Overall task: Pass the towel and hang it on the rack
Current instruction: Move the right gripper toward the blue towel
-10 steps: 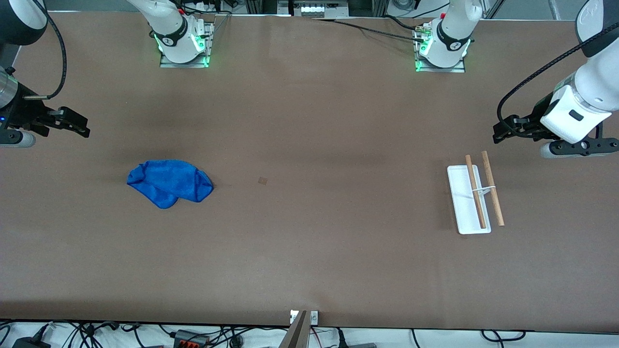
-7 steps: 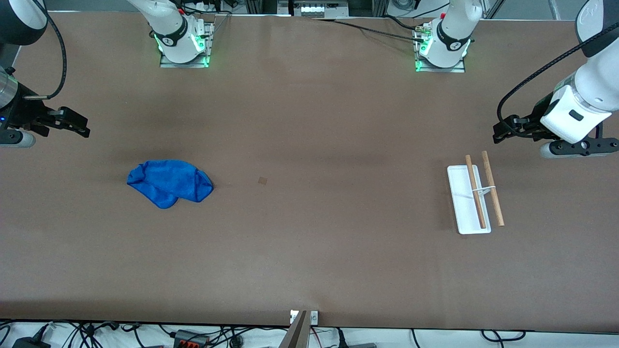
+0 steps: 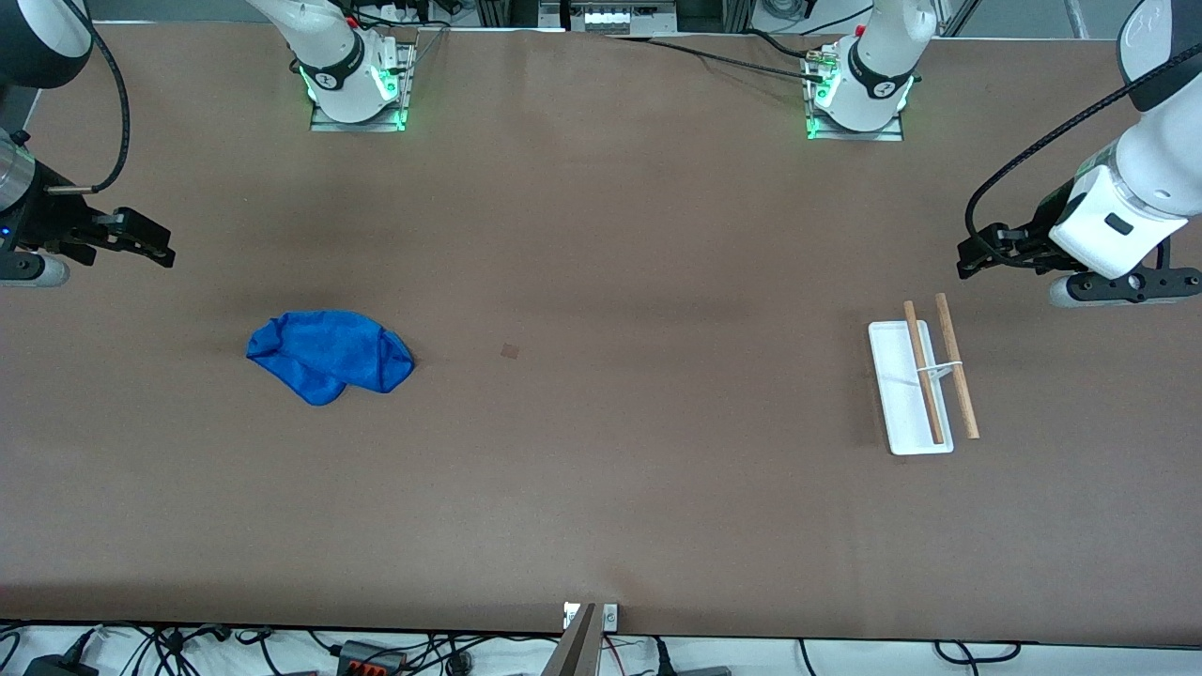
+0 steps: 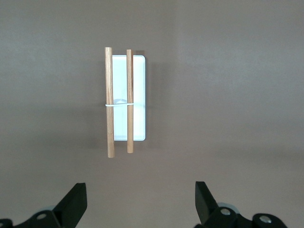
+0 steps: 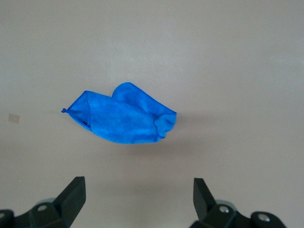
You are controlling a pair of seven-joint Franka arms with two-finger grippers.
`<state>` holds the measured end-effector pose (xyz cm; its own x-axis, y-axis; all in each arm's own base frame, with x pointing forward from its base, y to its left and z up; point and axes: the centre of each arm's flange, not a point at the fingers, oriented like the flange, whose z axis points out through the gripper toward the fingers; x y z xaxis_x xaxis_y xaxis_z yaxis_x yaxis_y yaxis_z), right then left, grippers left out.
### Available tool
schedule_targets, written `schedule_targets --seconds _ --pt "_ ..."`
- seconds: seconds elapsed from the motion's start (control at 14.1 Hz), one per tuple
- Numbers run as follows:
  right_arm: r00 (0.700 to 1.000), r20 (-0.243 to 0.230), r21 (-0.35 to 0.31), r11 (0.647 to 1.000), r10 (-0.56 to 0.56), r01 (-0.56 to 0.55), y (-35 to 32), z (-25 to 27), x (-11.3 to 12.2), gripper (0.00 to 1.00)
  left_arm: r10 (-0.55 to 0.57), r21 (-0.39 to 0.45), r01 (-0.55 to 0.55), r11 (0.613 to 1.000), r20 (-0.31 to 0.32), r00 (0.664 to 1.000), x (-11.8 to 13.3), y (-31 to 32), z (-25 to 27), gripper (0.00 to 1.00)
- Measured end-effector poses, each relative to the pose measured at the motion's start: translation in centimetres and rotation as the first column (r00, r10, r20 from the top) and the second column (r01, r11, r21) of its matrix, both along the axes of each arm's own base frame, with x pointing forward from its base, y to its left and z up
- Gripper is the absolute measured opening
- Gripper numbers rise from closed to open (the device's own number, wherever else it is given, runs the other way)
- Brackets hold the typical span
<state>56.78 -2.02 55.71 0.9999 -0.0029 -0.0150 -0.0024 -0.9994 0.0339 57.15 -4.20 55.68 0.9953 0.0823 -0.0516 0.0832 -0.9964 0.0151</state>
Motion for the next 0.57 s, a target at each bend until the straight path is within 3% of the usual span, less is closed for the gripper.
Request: schedule_targets --seconds 0.28,0.57 --pt "0.999 -0.046 0.000 1.000 0.004 -0.004 0.2 -2.6 0.9 1.00 0.000 0.000 0.000 1.000 0.000 1.000 0.0 0.0 0.0 1.00" --pt "0.991 -0.135 -0.001 1.000 0.019 -0.019 1.2 -7.8 2.4 1.00 0.005 -0.003 -0.005 1.000 -0.001 1.000 0.0 0.3 0.0 1.00"
